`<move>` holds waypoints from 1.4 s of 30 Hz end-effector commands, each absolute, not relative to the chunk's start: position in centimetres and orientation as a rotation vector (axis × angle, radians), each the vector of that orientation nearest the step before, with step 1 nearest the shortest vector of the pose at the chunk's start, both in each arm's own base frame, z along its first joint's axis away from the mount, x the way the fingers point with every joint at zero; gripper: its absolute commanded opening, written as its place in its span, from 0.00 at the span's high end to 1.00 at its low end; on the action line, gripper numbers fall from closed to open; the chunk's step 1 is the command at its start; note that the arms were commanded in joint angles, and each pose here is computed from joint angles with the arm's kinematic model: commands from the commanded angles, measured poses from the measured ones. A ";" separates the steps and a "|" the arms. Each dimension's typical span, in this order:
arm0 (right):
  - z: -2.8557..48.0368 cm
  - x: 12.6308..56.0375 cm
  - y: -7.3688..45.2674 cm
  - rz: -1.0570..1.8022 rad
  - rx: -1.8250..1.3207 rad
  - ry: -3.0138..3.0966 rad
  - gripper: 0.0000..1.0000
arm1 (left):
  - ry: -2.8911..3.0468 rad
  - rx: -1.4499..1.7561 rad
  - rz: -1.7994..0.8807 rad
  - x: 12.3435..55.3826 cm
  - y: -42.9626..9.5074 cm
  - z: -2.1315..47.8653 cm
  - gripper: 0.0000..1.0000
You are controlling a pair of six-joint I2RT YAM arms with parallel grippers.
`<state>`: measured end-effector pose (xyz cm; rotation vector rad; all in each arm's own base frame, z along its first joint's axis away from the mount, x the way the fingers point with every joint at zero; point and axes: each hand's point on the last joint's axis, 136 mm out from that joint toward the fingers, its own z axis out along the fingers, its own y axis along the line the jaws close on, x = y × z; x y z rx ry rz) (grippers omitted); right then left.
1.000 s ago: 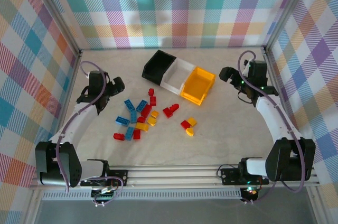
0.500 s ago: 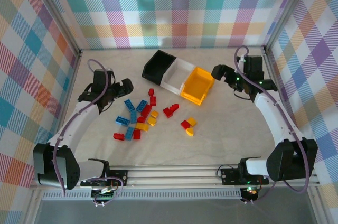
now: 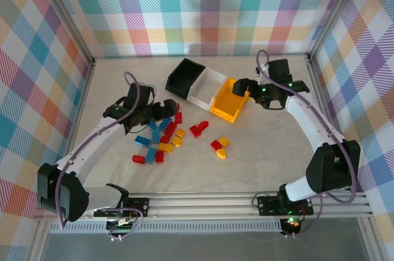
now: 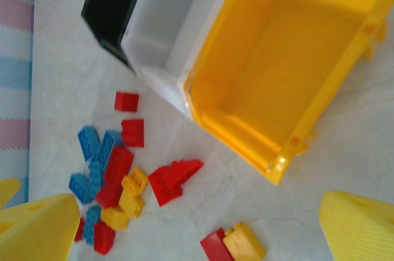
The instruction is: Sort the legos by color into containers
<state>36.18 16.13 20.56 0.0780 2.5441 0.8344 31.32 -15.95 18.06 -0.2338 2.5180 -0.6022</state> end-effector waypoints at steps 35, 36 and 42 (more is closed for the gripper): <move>10.6 25.6 22.9 0.761 -0.255 2.981 0.01 | 2.728 -0.231 -0.583 23.7 -17.3 13.3 0.02; 10.3 25.3 22.9 0.748 -0.261 2.990 0.01 | 2.737 -0.231 -0.581 23.6 -17.3 13.1 0.02; 9.0 23.1 23.3 0.687 -0.319 3.036 0.02 | 2.754 -0.188 -0.541 22.8 -16.6 13.0 0.02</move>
